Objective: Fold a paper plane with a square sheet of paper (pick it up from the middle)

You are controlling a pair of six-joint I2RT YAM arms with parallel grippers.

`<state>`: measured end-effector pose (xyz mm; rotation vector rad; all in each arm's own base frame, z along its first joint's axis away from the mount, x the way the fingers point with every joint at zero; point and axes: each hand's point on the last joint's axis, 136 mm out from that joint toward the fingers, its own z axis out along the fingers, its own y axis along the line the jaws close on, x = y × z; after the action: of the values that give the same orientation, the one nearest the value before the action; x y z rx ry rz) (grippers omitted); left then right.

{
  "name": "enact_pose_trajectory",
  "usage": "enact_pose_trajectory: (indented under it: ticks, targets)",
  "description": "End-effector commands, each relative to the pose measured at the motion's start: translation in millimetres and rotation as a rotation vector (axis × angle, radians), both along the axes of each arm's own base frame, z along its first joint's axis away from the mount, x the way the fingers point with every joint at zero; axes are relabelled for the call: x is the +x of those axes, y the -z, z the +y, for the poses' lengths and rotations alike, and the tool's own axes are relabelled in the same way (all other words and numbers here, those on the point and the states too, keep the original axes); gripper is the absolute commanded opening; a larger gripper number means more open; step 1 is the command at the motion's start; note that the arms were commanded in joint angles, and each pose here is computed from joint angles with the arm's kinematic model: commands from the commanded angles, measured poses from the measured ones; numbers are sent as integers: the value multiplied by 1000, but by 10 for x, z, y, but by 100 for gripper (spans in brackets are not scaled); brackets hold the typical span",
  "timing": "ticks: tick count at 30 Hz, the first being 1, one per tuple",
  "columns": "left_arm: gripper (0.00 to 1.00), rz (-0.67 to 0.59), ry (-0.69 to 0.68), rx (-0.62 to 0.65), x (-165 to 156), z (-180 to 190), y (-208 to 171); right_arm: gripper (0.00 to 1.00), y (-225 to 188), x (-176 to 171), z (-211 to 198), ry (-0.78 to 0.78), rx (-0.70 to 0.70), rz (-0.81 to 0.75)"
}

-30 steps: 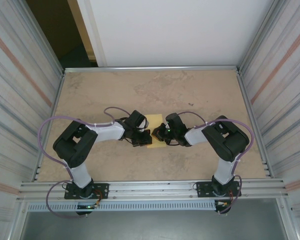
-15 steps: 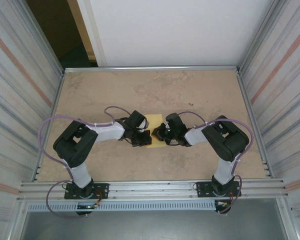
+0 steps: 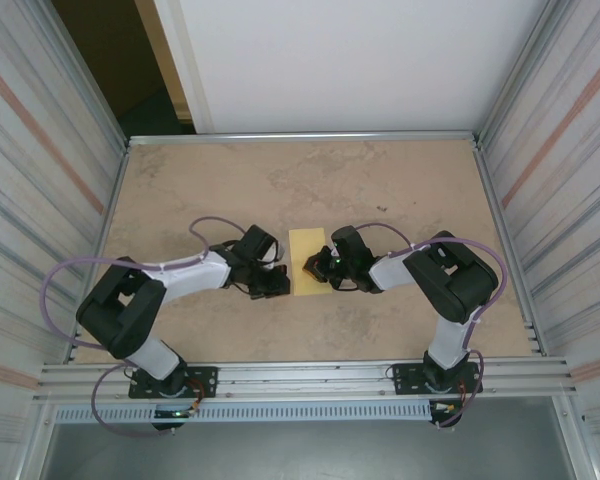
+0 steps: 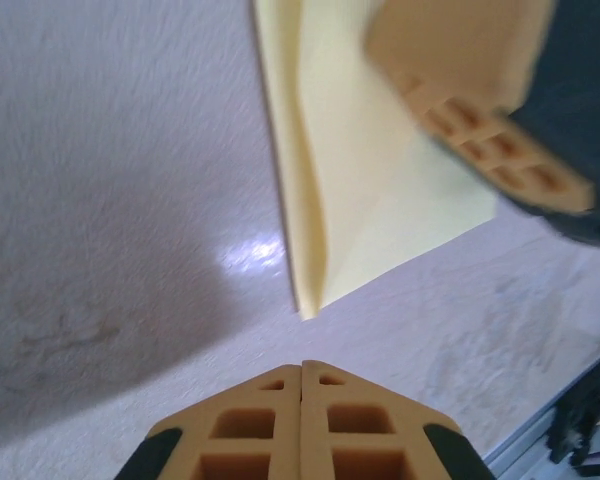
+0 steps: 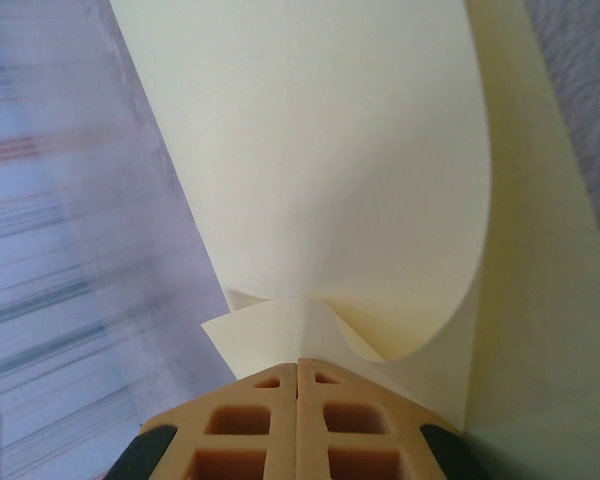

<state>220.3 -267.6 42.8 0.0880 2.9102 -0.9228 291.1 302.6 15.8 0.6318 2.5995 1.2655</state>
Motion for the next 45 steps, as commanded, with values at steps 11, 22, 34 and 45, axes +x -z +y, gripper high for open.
enact_pose_trajectory:
  ticks: [11,22,34,45]
  targets:
    - [0,-24,-3,-94,345,-395,-60,0,644,-309,-407,36,-209,179]
    - [0,52,-20,38,208,-174,369,0,434,-219,-299,3,-159,136]
    - [0,83,-26,100,88,-21,543,0,-363,-39,-213,-244,-228,-133]
    - [0,71,-26,92,116,-40,486,0,-154,-207,28,-389,-191,-96]
